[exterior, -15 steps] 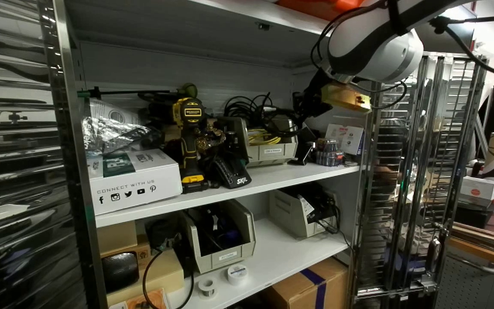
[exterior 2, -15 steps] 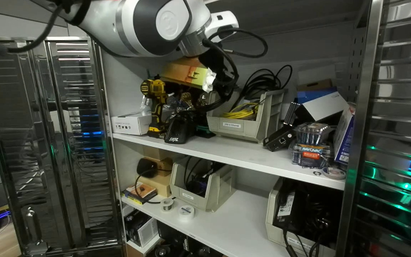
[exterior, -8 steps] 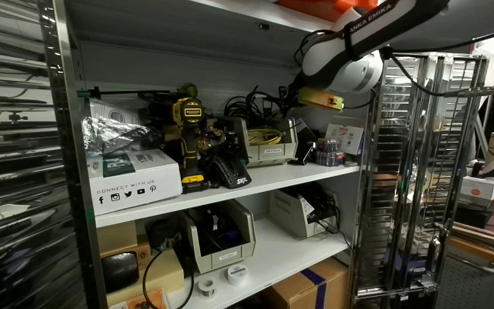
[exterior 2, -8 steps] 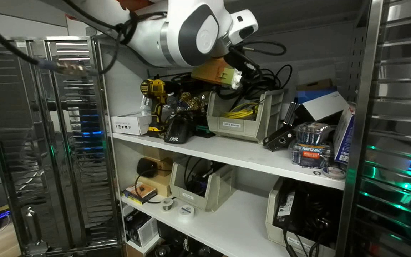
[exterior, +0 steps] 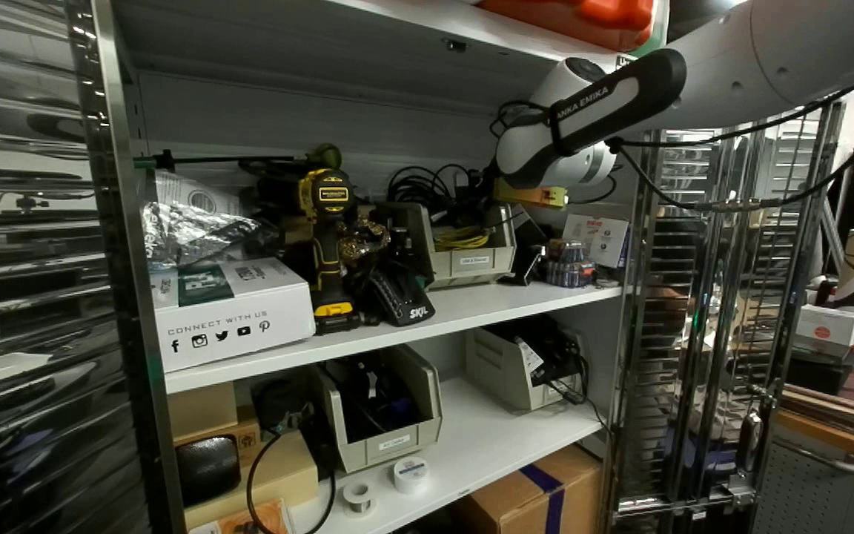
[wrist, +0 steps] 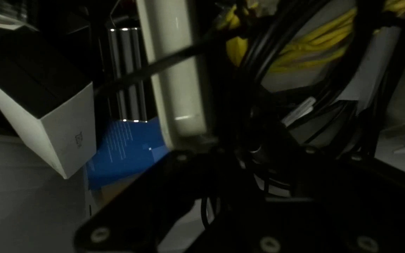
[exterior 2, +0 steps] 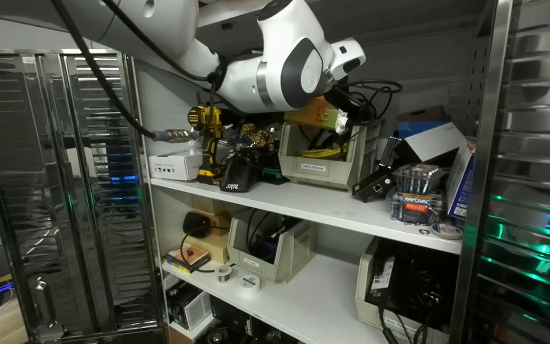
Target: Pack away the black cable.
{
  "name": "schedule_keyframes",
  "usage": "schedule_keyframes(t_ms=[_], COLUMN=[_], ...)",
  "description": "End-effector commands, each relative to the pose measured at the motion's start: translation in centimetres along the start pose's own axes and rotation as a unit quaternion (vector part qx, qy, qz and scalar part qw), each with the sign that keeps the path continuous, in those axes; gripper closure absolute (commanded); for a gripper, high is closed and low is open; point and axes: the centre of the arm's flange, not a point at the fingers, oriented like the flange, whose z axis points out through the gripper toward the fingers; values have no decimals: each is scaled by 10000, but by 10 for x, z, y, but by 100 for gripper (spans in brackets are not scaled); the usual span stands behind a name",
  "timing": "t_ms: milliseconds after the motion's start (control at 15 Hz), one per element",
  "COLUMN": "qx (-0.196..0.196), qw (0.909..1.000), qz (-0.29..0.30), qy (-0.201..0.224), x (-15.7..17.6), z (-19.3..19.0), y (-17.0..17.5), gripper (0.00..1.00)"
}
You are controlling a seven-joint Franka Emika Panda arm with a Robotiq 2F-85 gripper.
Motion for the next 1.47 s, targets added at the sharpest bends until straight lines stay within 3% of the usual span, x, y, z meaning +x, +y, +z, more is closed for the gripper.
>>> schedule_keyframes(t_ms=[0, 267, 600, 867, 1067, 1200, 1400], qx=[222, 738, 939, 589, 152, -144, -185], qw=[9990, 9904, 9709, 9463, 9115, 8824, 8431], qz=[269, 695, 1026, 1180, 1074, 990, 776], qy=[-293, -939, -1951, -2951, -3967, -4597, -5319], x=[20, -10, -45, -79, -107, -116, -117], z=[-27, -85, -154, -218, -271, -299, -332], y=[-2, 13, 41, 79, 110, 122, 127], gripper=[33, 2, 0, 0, 0, 0, 0])
